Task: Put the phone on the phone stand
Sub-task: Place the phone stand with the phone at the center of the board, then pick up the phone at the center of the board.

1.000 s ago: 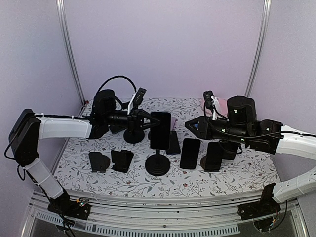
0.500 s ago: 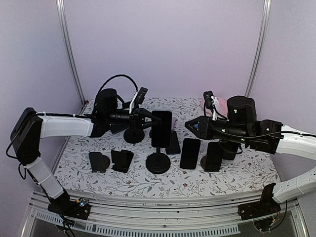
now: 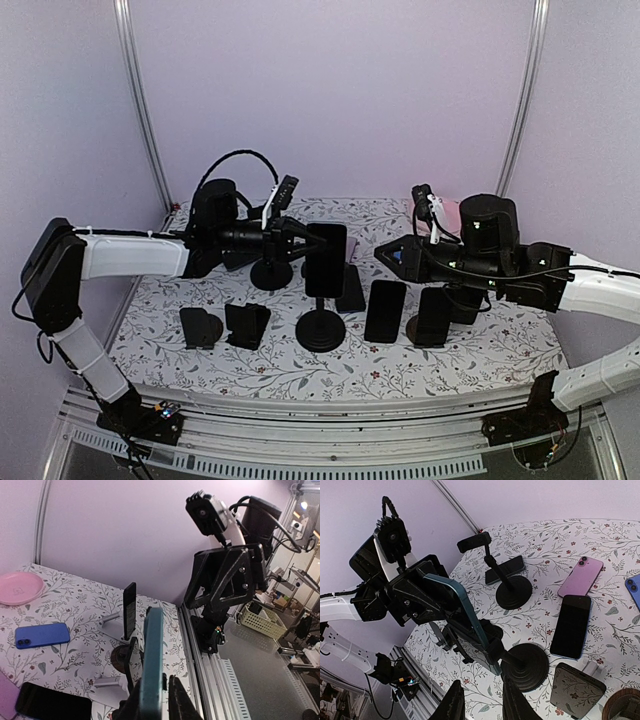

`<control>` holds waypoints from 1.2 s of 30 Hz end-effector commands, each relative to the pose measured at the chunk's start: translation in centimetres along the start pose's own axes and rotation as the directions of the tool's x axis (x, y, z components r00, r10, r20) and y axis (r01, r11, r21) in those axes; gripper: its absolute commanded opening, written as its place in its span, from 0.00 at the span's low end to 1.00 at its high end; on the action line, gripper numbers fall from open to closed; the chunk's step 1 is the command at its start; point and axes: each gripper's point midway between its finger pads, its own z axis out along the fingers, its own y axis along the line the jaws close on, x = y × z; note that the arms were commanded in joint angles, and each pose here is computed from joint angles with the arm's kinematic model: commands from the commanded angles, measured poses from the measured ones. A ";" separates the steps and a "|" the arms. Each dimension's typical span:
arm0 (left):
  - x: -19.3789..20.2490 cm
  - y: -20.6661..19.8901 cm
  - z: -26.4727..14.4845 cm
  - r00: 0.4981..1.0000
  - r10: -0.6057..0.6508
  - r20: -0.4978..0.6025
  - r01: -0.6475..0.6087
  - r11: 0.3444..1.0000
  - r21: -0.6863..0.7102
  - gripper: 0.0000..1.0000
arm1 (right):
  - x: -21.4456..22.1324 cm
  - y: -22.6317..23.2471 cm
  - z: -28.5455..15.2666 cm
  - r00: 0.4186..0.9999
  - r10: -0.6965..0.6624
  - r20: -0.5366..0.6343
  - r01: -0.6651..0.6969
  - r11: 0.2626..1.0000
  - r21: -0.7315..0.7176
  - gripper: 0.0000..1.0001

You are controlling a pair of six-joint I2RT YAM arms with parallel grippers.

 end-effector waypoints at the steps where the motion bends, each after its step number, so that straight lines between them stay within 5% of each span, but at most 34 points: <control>1: -2.3 -0.2 -0.4 0.995 0.086 0.053 -0.086 0.996 -0.009 0.20 | -0.2 -0.5 -0.3 1.000 -0.005 0.011 0.005 1.000 0.015 0.28; 12: -2.6 0.0 -0.7 0.994 0.101 0.047 -0.099 0.994 -0.042 0.47 | -0.3 -0.8 -0.3 1.000 -0.007 0.012 0.006 0.999 0.033 0.29; 25: -4.2 0.0 -2.0 0.987 0.144 0.075 -0.131 0.980 -0.147 0.96 | -1.9 -2.2 1.9 1.000 -0.010 -0.008 0.010 0.997 0.078 0.53; 36: -7.3 -0.3 -5.8 0.975 0.146 0.169 -0.075 0.927 -0.369 0.97 | -5.8 -8.0 5.8 0.998 -0.021 -0.066 0.032 0.986 0.164 0.88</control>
